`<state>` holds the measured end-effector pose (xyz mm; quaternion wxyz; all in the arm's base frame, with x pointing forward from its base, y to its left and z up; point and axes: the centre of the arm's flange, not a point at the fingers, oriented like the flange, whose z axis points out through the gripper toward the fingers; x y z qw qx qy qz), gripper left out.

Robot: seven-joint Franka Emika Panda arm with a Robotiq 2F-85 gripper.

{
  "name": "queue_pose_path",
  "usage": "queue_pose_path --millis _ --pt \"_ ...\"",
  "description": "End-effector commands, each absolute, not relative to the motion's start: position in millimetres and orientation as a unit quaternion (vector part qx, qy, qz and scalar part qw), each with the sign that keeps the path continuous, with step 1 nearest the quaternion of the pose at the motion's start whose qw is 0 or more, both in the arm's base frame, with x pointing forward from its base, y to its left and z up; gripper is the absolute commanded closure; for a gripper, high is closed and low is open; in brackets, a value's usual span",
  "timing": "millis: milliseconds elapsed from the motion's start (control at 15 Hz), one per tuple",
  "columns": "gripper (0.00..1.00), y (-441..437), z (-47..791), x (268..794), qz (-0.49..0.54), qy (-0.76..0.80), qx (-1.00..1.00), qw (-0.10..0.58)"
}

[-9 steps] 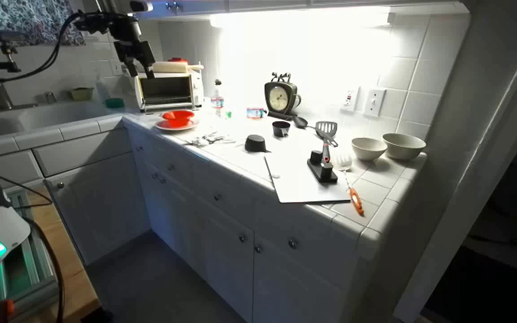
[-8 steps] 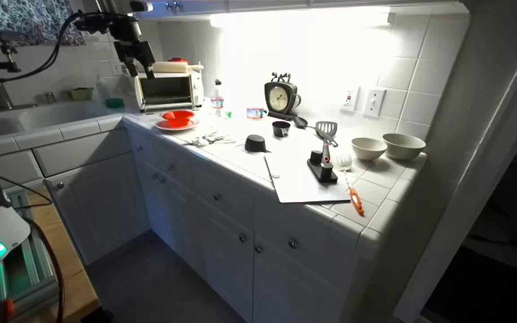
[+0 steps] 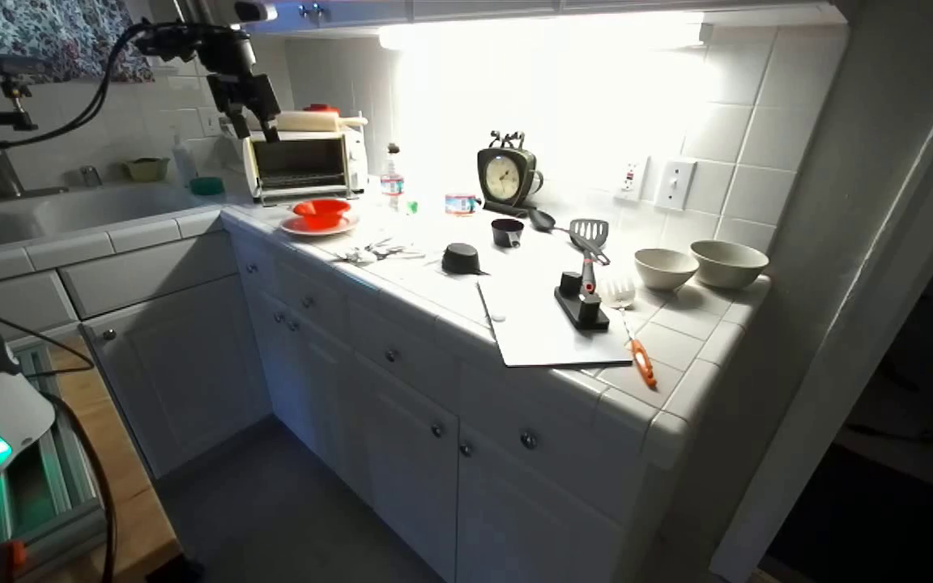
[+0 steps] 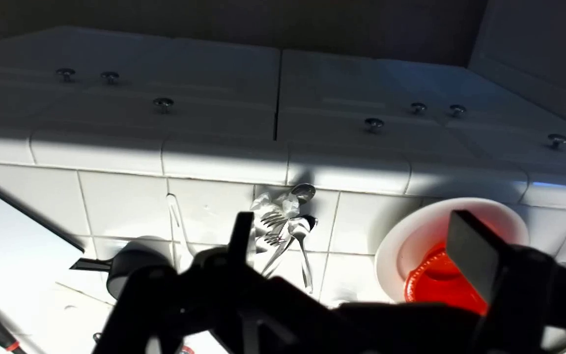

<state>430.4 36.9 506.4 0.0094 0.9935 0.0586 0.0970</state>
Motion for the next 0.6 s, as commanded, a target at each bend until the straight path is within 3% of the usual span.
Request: queue_pose_path --millis 0,533 --pt "0.0 34.2 495.3 465.4 0.106 -0.038 0.994 0.013" --pt "0.0 24.6 459.2 544.1 0.136 -0.036 0.99 -0.016"
